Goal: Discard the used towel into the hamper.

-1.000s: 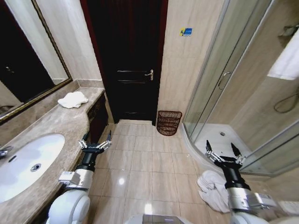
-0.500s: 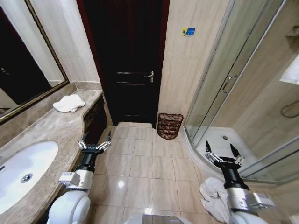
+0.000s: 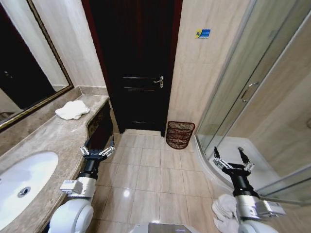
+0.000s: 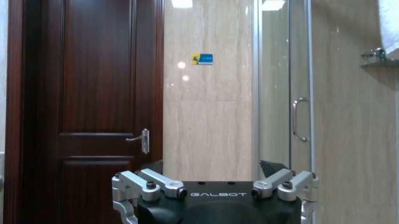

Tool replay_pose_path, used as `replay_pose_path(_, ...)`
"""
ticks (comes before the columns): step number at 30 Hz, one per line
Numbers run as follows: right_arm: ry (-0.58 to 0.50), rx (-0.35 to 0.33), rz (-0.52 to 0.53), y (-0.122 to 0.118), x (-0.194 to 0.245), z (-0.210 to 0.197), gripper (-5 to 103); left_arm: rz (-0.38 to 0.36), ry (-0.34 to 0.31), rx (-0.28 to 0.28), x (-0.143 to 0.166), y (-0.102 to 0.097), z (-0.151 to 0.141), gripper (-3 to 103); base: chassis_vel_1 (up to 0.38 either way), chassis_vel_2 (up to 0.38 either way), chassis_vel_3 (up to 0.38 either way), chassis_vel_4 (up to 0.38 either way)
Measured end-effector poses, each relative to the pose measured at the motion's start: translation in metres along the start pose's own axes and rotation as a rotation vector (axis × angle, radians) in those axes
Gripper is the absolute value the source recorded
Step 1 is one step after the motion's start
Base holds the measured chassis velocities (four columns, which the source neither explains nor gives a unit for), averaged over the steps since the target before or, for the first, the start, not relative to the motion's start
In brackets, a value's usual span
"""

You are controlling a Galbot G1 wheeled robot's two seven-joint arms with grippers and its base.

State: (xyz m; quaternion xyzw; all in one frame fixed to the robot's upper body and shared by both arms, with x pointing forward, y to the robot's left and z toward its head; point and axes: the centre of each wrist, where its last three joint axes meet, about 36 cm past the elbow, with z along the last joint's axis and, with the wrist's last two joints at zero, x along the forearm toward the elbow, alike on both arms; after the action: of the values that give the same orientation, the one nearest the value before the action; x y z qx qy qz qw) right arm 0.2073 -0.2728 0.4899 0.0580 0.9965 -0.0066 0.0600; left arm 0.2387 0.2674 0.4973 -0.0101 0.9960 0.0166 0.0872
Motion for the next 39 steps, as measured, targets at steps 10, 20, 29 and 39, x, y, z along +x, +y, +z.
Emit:
replay_pose_path(10,0.001,0.0,0.002,-0.0005,0.0003,-0.0002,100,-0.005,-0.004,-0.003,0.0018,-0.0003,0.0004,100,-0.08,0.119,0.133,-0.067)
replay_pose_path(20,0.001,-0.007,0.002,-0.001,0.0,-0.0005,100,-0.01,-0.009,-0.012,0.0026,-0.001,0.0004,100,-0.055,0.139,0.138,-0.056)
replay_pose_path(29,0.001,-0.006,0.006,-0.0017,0.0001,-0.0006,100,-0.016,-0.014,-0.021,0.0038,-0.0005,0.0016,100,-0.045,0.143,0.149,-0.042)
replay_pose_path(39,0.002,-0.009,0.008,-0.0017,-0.0007,-0.0009,100,-0.02,-0.013,-0.026,0.0046,0.0001,0.0028,100,-0.045,0.148,0.155,-0.046)
